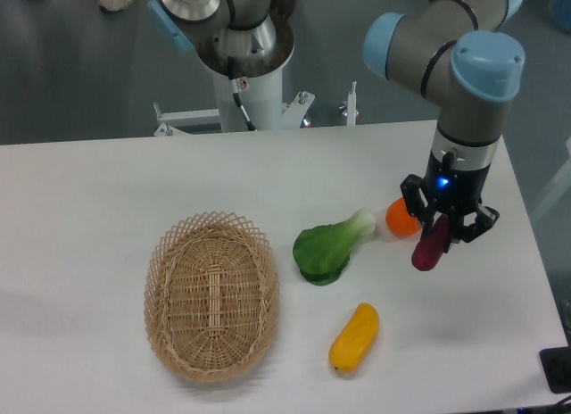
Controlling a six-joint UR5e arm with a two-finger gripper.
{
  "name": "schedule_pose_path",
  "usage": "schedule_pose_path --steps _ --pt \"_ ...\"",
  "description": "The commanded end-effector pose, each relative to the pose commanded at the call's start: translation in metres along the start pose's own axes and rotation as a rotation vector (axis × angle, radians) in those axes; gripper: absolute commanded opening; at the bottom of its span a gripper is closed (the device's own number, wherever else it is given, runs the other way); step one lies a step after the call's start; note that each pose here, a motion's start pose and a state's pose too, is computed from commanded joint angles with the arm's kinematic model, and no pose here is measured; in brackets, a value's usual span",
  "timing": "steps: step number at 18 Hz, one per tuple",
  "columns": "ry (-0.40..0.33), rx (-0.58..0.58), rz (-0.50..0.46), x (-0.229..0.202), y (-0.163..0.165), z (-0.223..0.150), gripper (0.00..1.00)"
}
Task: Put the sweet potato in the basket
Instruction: 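Hold the purple sweet potato in the gripper and lift slightly, then carry the held sweet potato over the bok choy to the wicker basket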
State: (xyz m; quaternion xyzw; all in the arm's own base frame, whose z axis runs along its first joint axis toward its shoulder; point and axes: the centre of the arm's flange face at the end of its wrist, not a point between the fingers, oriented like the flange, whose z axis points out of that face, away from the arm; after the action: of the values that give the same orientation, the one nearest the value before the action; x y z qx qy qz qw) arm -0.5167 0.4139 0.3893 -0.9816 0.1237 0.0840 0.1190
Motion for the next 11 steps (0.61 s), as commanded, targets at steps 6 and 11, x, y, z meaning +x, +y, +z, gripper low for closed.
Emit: schedule_pose_path --steps 6,11 --pt "0.008 -0.001 -0.02 0.005 -0.005 0.003 0.22" --pt "0.016 -0.002 -0.113 0.032 -0.05 0.004 0.22"
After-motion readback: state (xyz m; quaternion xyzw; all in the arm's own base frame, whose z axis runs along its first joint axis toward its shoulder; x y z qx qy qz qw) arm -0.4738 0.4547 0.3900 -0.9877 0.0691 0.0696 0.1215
